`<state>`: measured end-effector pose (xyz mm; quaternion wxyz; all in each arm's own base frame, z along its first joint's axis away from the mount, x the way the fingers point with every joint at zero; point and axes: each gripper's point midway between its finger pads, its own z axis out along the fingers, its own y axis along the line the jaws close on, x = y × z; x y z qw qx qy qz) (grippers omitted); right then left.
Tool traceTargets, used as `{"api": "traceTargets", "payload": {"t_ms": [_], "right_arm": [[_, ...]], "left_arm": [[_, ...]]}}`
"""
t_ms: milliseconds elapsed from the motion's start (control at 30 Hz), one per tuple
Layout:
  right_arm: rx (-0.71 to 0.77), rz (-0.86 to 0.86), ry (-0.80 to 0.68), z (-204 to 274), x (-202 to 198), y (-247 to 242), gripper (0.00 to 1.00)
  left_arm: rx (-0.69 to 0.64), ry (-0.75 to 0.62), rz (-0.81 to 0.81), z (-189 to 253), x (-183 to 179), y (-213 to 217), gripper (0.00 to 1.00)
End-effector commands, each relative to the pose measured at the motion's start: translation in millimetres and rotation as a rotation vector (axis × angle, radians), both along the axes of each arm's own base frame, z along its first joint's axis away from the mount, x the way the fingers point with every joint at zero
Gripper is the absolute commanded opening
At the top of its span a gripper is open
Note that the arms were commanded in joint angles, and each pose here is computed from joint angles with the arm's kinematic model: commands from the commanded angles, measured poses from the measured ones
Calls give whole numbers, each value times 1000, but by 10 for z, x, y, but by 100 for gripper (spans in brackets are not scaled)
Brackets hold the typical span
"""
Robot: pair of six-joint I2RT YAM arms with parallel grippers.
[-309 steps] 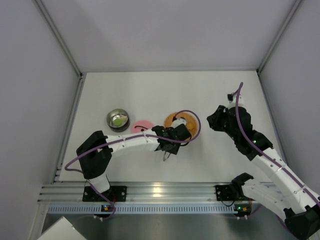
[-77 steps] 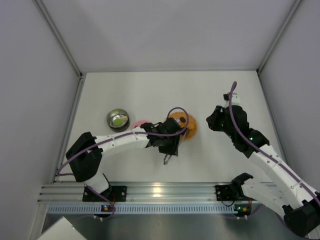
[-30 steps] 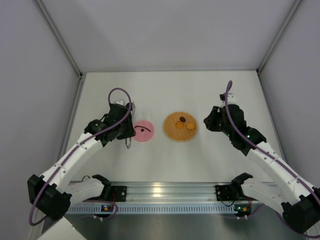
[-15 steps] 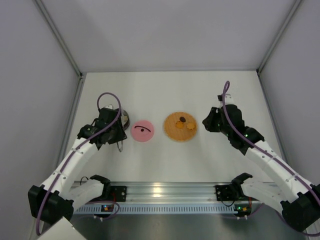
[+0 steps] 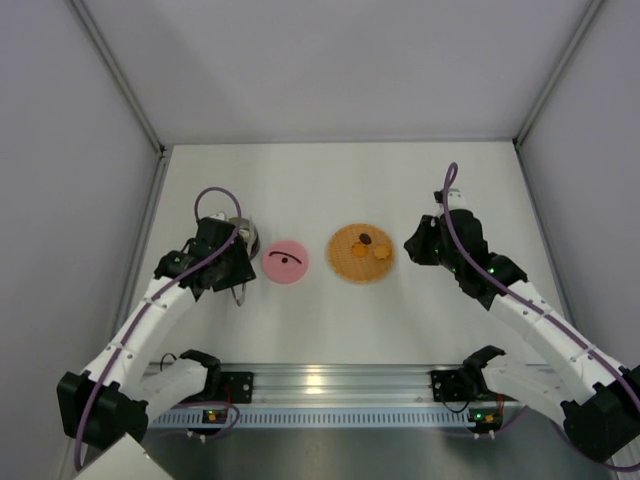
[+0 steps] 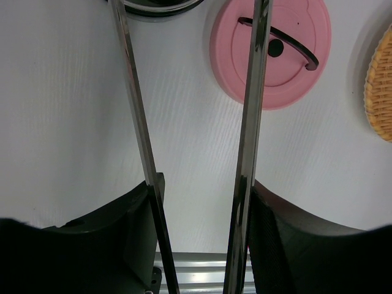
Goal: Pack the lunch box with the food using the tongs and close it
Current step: Place the fake food in the packing box, then pick up the fake food from the plate.
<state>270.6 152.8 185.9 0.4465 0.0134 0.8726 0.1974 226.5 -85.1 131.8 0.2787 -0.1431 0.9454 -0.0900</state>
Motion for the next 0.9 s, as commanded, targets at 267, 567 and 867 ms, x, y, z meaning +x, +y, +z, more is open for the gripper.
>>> {"api": "traceTargets", "payload": {"t_ms": [267,567,867], "right_arm": [[44,6,-60,177,66,70,12],[54,7,-56,196,79,93,12],[35,-3,-59,256,77,51,12]], "left_arm": [[-75,-94,-89,417,141,-188,55],[-66,-134,-287,764,134,-898,54],[-42,-80,-497,480,-10,-1917,60]]}}
